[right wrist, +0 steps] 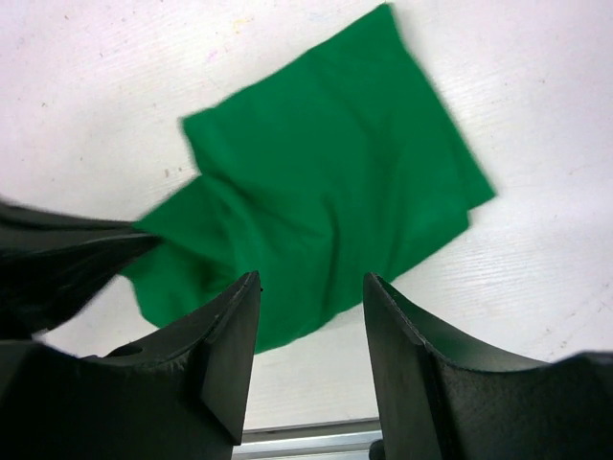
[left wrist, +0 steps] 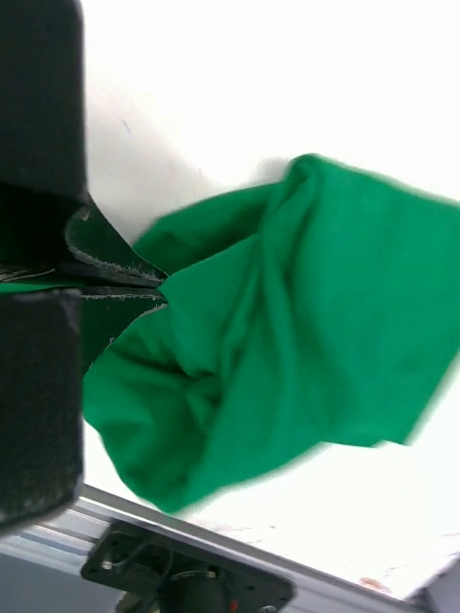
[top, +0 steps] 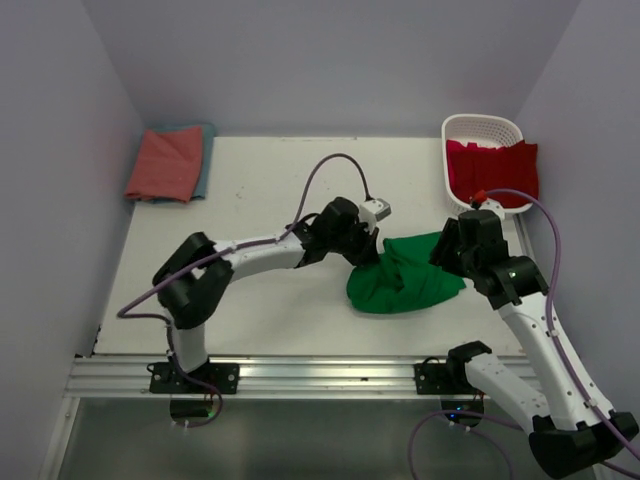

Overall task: Fold and stack the t-shirts
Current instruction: Flatten the tshirt out

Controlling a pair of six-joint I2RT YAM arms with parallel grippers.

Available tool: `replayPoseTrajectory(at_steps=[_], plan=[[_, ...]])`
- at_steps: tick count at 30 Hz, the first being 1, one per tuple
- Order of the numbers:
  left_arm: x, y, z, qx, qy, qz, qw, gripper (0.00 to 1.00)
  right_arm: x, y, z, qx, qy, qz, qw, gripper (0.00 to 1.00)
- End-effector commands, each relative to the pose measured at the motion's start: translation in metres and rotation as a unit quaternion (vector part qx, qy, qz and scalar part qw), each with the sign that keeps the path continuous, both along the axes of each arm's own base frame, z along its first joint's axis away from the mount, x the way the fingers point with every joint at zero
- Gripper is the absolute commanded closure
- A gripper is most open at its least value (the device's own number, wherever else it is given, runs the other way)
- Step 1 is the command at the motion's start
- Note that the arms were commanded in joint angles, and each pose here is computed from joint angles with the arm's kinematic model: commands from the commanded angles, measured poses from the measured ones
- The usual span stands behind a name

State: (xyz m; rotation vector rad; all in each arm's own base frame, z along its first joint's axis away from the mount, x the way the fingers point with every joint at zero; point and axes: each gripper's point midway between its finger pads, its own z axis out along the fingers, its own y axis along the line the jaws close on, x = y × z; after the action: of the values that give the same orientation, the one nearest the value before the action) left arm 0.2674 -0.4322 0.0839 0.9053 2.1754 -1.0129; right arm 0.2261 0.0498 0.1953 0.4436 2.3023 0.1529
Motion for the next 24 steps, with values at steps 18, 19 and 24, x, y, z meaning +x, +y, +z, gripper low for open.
replayPoseTrajectory(at_steps=[18,19,24], plan=[[-0.001,0.183,0.399,-0.085,-0.33,0.263,0.903,1.0,0.029,0.05,0.006,0.088,-0.038,0.083,0.992,0.48],[0.0,0.183,0.405,-0.084,-0.334,0.264,0.901,1.0,0.029,0.051,0.006,0.09,-0.04,0.084,0.992,0.48],[0.007,0.175,0.436,-0.1,-0.35,0.263,0.893,1.0,0.026,0.049,0.003,0.086,-0.04,0.086,0.992,0.46]])
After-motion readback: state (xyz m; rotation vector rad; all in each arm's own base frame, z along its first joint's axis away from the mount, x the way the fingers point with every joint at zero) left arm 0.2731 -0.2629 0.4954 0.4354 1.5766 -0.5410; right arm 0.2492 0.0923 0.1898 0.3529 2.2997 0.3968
